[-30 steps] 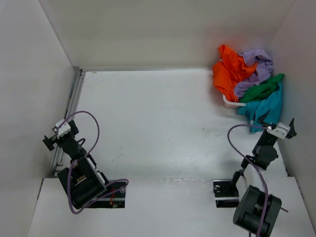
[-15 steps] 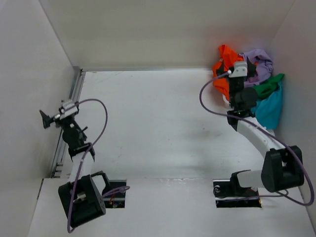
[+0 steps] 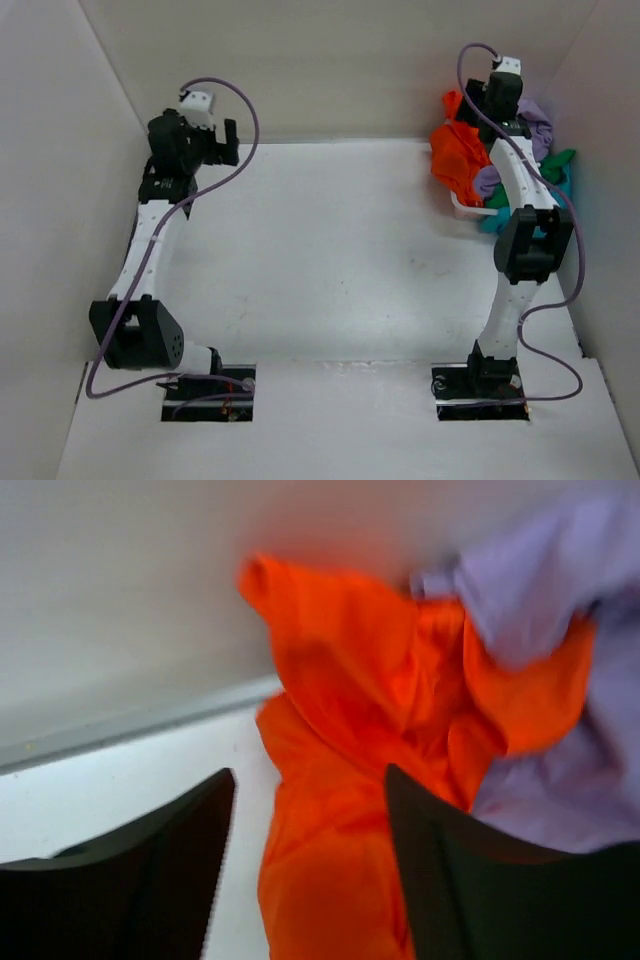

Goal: Fold and stack the t-shirts
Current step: Grab crumpled tshirt from bin with the right arm

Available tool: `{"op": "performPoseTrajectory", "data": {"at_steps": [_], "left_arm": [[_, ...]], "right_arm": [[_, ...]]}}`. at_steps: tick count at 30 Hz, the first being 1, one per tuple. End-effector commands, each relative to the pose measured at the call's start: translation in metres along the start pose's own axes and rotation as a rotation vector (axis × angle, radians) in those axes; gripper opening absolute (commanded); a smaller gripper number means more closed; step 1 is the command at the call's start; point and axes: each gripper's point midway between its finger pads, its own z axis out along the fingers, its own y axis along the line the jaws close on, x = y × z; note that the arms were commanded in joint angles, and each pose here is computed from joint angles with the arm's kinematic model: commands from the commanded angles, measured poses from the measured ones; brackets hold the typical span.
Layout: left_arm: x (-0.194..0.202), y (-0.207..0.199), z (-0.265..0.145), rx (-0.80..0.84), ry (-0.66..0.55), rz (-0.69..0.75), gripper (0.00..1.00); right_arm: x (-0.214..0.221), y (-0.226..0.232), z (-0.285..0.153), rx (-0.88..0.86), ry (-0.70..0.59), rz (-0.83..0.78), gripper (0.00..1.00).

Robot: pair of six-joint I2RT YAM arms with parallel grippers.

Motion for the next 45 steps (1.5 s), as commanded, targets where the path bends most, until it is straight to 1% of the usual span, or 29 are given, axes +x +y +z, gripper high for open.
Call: {"op": "performPoseTrajectory", "data": {"at_steps": [1,2,4,8,11,13,16,19,20,21,23,24,25,26,27,28,35,36,41,45], "left_arm": [[0.065,-0.070,0.006,0.256,0.234,-0.144,1.00],[0.076,-0.076,0.009,0.269,0.266,-0.149,1.00],[0.096,-0.085,0.013,0.289,0.326,-0.155,1.00],[0.114,-0.096,0.020,0.318,0.383,-0.141,1.00],[0.119,-0.097,0.024,0.319,0.396,-0.141,1.00],[0.118,-0.096,0.026,0.318,0.399,-0.140,1.00],[0.117,-0.096,0.028,0.319,0.399,-0.141,1.00],[0.116,-0.095,0.030,0.318,0.399,-0.141,1.00],[0.116,-0.094,0.031,0.316,0.400,-0.142,1.00],[0.116,-0.094,0.031,0.316,0.402,-0.143,1.00],[0.115,-0.095,0.030,0.318,0.402,-0.141,1.00],[0.115,-0.095,0.030,0.318,0.405,-0.141,1.00],[0.114,-0.095,0.030,0.320,0.403,-0.139,1.00],[0.113,-0.095,0.029,0.320,0.401,-0.139,1.00],[0.112,-0.095,0.029,0.320,0.401,-0.139,1.00],[0.112,-0.096,0.028,0.321,0.400,-0.136,1.00],[0.104,-0.102,0.024,0.336,0.383,-0.127,1.00],[0.102,-0.103,0.023,0.339,0.378,-0.122,1.00],[0.090,-0.109,0.014,0.352,0.348,-0.107,1.00],[0.083,-0.109,0.005,0.354,0.329,-0.098,1.00]], "right_arm": [[0.088,-0.039,0.002,0.062,0.309,0.377,0.60],[0.102,-0.054,0.004,0.099,0.335,0.432,0.57],[0.123,-0.067,0.009,0.116,0.374,0.477,0.56],[0.146,-0.063,0.024,0.093,0.399,0.471,0.60],[0.158,-0.065,0.034,0.110,0.412,0.489,0.61],[0.175,-0.070,0.042,0.161,0.435,0.518,0.61],[0.188,-0.074,0.049,0.189,0.453,0.535,0.61],[0.197,-0.081,0.057,0.223,0.455,0.540,0.59],[0.198,-0.081,0.061,0.219,0.449,0.541,0.55],[0.197,-0.078,0.067,0.206,0.444,0.543,0.41],[0.193,-0.077,0.070,0.204,0.438,0.542,0.24],[0.185,-0.078,0.068,0.213,0.422,0.540,0.14],[0.170,-0.086,0.065,0.249,0.376,0.525,0.06],[0.159,-0.091,0.061,0.274,0.344,0.506,0.03],[0.155,-0.093,0.059,0.283,0.334,0.499,0.02],[0.136,-0.097,0.052,0.315,0.287,0.457,0.00],[0.047,-0.105,0.001,0.418,0.069,0.324,0.00],[0.023,-0.103,-0.016,0.431,0.005,0.296,0.00],[-0.037,-0.096,-0.068,0.469,-0.159,0.245,0.00],[-0.075,-0.090,-0.103,0.468,-0.271,0.232,0.00]]}}
